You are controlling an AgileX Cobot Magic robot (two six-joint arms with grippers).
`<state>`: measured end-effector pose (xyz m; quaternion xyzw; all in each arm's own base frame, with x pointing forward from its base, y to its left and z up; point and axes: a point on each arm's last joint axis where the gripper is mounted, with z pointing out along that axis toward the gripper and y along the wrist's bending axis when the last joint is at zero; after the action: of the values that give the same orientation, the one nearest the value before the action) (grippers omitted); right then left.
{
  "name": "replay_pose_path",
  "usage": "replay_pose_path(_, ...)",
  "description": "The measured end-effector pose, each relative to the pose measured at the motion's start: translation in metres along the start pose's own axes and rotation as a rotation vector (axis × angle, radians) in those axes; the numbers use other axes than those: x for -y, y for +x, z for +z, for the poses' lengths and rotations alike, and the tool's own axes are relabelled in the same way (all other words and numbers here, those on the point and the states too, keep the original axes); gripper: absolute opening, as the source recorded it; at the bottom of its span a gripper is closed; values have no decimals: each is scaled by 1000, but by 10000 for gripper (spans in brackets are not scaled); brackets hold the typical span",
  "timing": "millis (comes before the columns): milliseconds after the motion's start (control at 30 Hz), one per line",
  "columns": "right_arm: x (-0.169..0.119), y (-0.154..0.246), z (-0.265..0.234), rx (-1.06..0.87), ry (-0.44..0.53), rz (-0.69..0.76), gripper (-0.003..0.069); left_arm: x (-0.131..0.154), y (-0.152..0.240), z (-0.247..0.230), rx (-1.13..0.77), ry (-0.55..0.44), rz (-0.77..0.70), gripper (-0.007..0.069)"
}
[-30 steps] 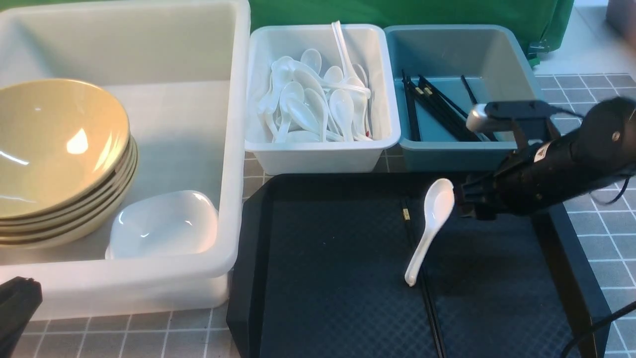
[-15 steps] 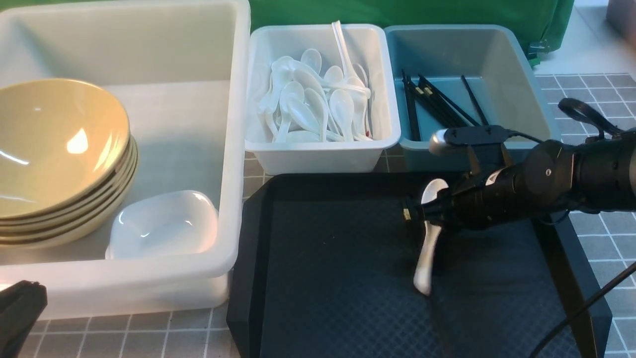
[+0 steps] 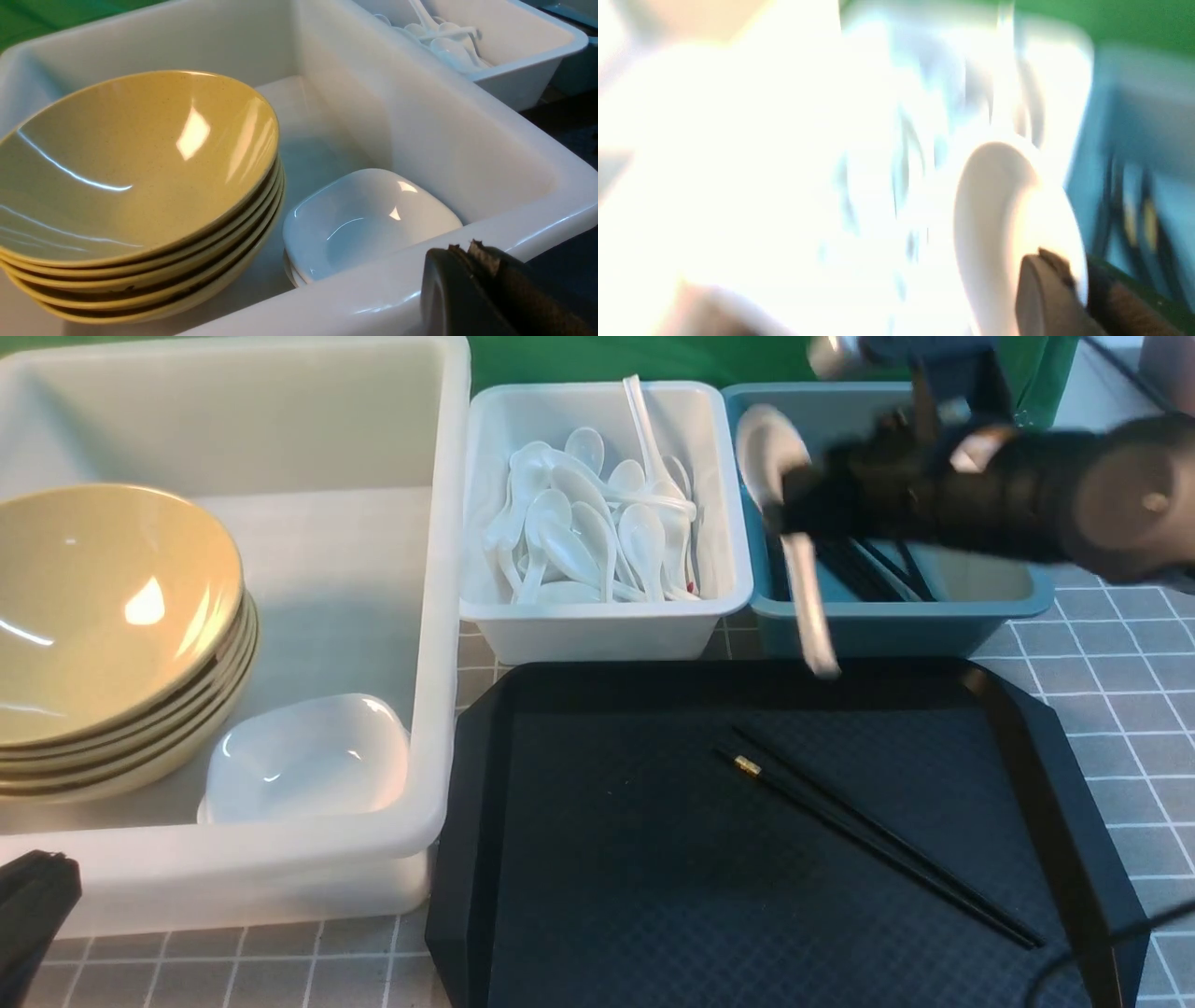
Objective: On grey table put chopsticks spoon bowls plates into blue grey white boxes.
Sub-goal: 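Place the white spoon into the bin of spoons with the right gripper, then move the grippers toward the tableware on the black tray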
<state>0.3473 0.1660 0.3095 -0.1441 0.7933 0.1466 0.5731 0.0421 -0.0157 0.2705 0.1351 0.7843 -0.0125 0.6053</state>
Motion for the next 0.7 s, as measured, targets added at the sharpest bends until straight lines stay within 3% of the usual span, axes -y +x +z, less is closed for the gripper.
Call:
replay_pose_path(67, -13, -18, 28, 157, 11, -44, 88, 0, 0, 0, 4, -2, 0, -8)
replay_pose_path(233, -22, -28, 81, 228, 21, -163, 188, 0, 0, 0, 5, -2, 0, -8)
replay_pose_path(333, -14, -15, 115, 41, -38, -247, 363, 0, 0, 0, 2, -1, 0, -8)
replay_pose_path(433, -4, -7, 115, -149, -106, -236, 459, 0, 1, 1, -5, 2, -1, -8)
replay_pose_path(533, 5, -10, 94, -368, -173, -165, 496, 0, 2, 1, -9, 3, -1, -8)
replay_pose_path(700, 11, -6, 43, -737, -243, -92, 494, 0, 2, 1, -5, 1, -1, -8)
